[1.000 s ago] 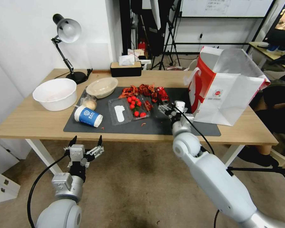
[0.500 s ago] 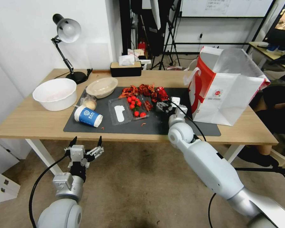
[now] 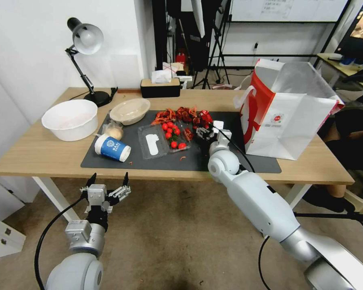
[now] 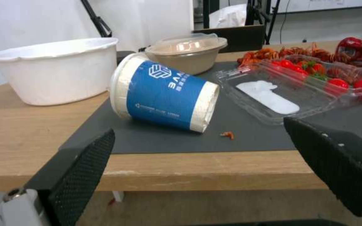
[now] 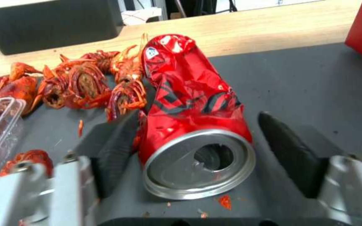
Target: Pick up the trash from the table and place it into the takeout bag.
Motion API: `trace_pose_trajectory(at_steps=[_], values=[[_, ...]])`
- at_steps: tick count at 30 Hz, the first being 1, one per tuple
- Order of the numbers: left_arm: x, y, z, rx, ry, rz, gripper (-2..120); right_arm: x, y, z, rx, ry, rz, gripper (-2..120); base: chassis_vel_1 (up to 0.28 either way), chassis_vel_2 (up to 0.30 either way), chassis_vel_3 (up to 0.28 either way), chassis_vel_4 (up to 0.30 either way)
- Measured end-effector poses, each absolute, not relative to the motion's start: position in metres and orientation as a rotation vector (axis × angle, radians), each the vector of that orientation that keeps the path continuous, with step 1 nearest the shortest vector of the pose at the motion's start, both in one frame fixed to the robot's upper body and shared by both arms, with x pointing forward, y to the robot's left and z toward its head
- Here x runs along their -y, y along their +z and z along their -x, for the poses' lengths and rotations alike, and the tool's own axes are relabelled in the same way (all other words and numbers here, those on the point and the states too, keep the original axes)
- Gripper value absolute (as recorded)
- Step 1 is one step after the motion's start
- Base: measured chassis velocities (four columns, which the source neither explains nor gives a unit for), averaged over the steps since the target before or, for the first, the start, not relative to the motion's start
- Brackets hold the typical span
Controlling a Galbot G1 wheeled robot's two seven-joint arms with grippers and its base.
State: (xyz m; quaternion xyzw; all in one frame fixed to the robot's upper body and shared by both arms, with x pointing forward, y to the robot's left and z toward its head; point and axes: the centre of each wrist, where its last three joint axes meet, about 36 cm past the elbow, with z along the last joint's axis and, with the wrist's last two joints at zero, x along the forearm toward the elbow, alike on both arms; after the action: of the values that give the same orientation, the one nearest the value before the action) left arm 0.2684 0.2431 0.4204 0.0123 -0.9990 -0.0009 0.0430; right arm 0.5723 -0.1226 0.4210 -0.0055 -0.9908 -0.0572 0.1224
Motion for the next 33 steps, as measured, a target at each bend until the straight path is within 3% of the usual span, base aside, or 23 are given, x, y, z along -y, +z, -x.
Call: trace_pose_trajectory(at_steps=[6,20,27,33], values=[[-0.243,0.420,-0.267,3.056,0.000,-0.041,100,0.122,0.420,-0.570,2.886,-0.167,0.021,51,0.000,0.000,0.000,0.000],[-0.242,0.420,-0.265,3.056,-0.006,-0.041,100,0.136,0.475,-0.551,3.069,-0.395,-0.176,51,0.000,0.000,0.000,0.000],[-0.239,0.420,-0.264,3.057,-0.006,-0.036,100,0.170,0.525,-0.540,3.275,-0.588,-0.540,51,0.000,0.000,0.000,0.000],[-0.237,0.422,-0.263,3.059,-0.019,-0.032,100,0.216,0.572,-0.539,3.428,-0.611,-0.422,51,0.000,0.000,0.000,0.000]])
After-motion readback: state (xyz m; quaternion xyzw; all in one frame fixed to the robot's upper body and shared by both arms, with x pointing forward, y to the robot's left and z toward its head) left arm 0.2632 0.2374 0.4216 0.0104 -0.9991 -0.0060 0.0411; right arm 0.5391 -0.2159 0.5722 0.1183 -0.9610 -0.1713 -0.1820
